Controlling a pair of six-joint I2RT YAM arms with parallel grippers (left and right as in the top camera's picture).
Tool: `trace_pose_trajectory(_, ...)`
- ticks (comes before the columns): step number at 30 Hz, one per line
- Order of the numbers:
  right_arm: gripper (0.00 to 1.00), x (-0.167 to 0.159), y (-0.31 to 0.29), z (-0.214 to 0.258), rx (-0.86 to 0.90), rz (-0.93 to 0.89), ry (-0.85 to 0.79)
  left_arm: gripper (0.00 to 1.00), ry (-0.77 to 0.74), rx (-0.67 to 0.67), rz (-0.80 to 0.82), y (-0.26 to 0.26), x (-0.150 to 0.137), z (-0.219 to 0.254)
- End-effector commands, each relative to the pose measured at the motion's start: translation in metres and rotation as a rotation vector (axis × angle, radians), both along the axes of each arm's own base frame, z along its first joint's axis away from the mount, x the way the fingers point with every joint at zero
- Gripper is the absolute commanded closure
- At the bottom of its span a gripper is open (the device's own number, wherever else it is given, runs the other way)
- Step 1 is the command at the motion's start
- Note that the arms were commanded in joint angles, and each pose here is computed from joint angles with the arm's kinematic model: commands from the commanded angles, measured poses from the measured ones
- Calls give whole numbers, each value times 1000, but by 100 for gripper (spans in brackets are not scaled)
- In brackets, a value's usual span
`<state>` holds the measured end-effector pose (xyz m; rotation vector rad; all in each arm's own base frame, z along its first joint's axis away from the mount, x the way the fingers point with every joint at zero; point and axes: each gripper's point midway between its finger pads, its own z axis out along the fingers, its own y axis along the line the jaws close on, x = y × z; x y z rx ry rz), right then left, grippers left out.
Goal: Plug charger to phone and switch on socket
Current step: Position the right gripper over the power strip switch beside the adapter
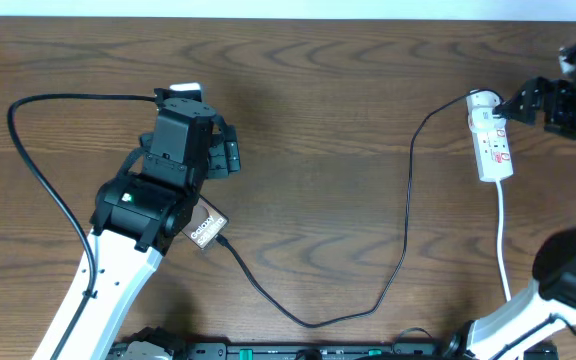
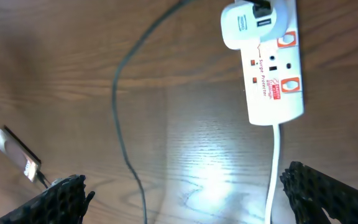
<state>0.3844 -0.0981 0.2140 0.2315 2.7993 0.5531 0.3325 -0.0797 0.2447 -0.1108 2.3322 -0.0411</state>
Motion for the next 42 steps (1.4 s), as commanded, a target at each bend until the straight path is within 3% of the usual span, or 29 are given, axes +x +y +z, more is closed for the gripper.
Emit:
trace_pose_trajectory(1,1,11,-3,-9,2,43,-22,11,-24,5,7,1,1,9)
trace_pose_trajectory(12,1,41,-23,-46,-63,117,-62,11,-24,5,7,1,1,9)
trace_pose_trajectory(42,2,65,-25,-158,28,142,69,11,-24,5,7,1,1,9)
